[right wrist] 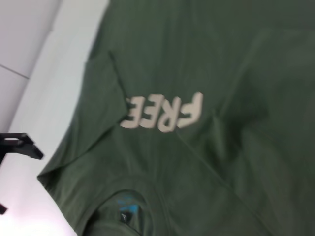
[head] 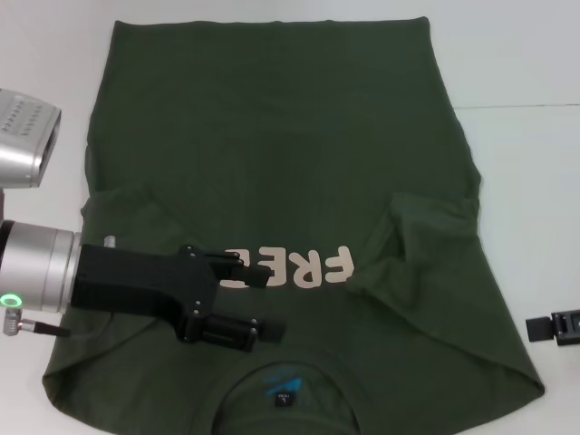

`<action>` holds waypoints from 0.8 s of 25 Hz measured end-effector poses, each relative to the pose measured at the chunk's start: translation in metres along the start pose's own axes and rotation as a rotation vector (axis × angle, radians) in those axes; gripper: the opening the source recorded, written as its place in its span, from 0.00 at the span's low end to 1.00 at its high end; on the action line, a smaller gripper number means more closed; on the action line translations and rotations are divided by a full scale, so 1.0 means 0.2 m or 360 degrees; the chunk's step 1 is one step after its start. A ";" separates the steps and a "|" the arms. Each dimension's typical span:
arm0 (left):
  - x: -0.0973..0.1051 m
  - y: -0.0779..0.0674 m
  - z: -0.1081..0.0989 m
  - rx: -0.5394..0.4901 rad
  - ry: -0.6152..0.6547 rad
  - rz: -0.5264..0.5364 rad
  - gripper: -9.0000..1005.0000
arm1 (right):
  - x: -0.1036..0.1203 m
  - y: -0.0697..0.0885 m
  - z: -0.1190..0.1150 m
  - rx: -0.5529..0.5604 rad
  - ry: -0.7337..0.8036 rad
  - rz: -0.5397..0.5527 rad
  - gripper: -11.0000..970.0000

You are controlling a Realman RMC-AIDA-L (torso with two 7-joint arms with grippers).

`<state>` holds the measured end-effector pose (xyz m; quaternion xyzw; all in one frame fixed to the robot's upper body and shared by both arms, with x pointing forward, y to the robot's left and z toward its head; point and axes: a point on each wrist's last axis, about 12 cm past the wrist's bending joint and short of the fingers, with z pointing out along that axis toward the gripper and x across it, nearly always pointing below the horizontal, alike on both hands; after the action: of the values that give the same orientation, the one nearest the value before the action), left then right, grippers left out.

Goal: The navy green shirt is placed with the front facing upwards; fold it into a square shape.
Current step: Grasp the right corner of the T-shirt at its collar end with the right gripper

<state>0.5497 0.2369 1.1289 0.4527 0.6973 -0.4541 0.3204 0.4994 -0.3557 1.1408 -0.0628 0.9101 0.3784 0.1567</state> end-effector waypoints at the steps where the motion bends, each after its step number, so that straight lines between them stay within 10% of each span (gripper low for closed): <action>1: 0.00 0.00 0.00 0.0000 0.0001 0.0002 0.84 | 0.00 -0.01 0.00 0.0010 0.0016 0.0027 0.90; 20: -0.01 0.00 0.03 0.0012 0.0051 0.0013 0.84 | -0.12 -0.02 0.04 0.0231 0.0242 0.0244 0.90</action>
<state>0.5508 0.2309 1.1276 0.4639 0.6987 -0.4482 0.3094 0.5259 -0.3519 1.1408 -0.0100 0.9465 0.3164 0.0620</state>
